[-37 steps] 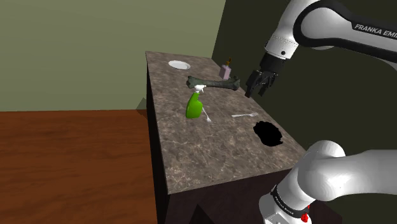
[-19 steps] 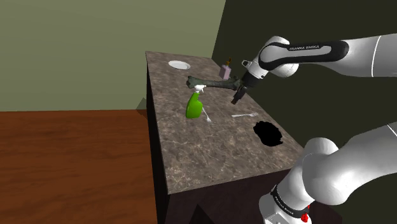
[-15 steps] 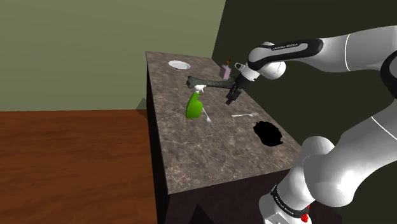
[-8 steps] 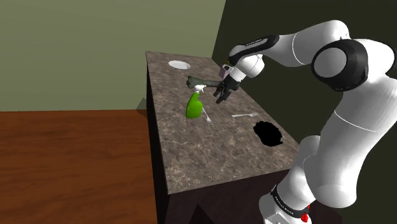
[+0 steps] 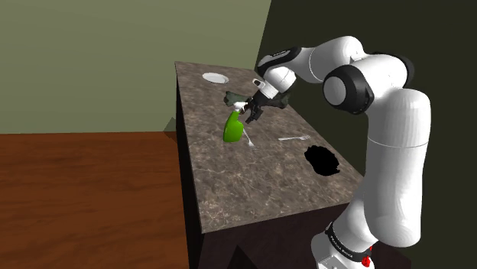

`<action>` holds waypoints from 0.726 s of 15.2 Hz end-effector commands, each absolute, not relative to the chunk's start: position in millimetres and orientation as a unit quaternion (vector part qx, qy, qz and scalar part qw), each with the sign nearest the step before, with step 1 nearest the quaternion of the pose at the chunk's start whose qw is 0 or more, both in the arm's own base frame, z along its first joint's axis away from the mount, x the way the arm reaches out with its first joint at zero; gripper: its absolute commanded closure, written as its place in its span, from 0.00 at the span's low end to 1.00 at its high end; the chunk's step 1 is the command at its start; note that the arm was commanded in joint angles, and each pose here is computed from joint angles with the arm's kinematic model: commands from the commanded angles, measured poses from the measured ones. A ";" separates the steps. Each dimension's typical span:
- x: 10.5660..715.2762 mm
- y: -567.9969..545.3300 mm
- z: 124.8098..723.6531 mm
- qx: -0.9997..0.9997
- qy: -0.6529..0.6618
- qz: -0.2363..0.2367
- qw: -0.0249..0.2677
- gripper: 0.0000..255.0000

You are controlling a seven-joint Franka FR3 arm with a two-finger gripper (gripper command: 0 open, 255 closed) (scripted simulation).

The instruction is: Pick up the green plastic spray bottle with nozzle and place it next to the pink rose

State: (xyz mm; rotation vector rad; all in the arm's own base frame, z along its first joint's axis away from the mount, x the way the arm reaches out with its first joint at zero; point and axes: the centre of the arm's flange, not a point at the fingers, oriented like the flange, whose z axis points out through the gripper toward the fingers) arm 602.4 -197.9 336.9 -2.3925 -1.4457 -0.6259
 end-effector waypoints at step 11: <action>610.9 -181.2 305.9 -0.825 -0.503 -0.218 0.139 0.00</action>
